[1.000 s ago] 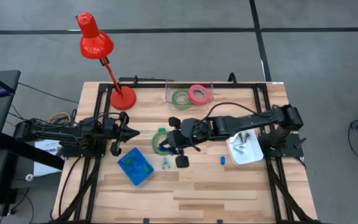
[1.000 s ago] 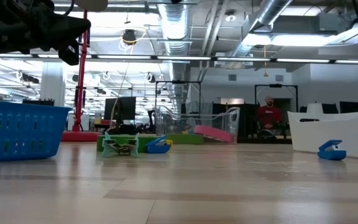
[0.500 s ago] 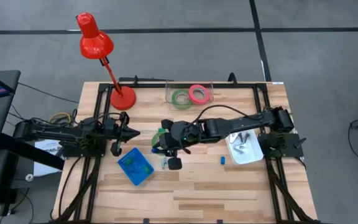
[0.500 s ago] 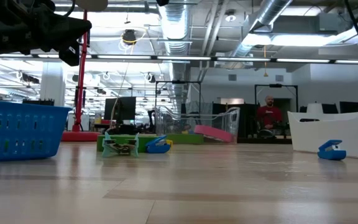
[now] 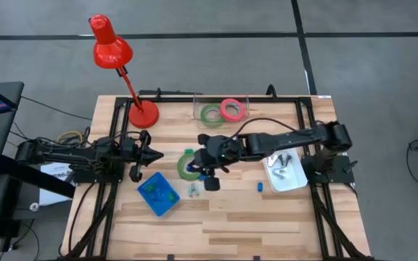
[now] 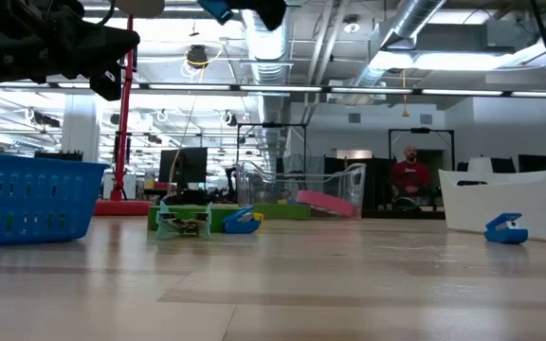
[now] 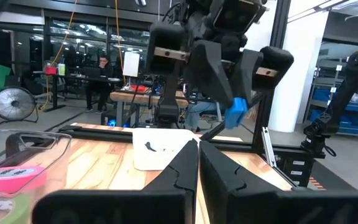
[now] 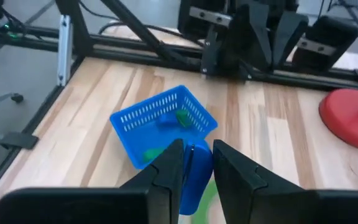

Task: Pick and place Stapler, Stapler remover, tape
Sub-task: Put the middle blue stapler into the blue bin

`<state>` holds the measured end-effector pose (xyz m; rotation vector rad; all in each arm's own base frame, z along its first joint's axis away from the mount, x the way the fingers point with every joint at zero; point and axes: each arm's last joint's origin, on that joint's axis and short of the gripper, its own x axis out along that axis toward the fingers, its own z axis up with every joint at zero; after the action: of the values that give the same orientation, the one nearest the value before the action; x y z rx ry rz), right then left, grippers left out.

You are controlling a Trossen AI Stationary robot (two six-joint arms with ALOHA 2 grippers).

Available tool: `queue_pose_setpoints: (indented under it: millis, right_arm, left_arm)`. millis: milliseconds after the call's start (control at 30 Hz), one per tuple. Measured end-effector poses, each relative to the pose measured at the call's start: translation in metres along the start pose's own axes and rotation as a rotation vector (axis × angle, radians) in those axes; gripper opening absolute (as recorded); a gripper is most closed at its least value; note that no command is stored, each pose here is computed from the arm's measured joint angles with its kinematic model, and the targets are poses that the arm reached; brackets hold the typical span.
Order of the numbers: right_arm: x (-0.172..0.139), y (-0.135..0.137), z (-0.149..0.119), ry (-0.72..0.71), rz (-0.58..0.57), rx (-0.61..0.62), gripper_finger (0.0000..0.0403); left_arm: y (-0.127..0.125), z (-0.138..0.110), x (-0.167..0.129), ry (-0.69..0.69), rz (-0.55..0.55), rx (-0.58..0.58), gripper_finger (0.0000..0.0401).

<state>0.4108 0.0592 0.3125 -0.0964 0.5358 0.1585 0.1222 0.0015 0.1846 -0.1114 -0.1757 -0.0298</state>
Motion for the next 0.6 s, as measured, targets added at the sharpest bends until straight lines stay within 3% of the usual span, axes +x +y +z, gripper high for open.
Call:
queue_pose_setpoints:
  millis: [300, 600]
  right_arm:
    - [-0.011, 0.001, -0.022, 0.029, 0.001, 0.000, 0.0074]
    - [0.023, 0.007, -0.029, 0.032, 0.015, -0.009, 0.0074]
  left_arm:
    - [0.000, 0.000, 0.000, 0.000, 0.000, 0.000, 0.0008]
    - [0.000, 0.000, 0.000, 0.001, 0.000, 0.000, 0.0008]
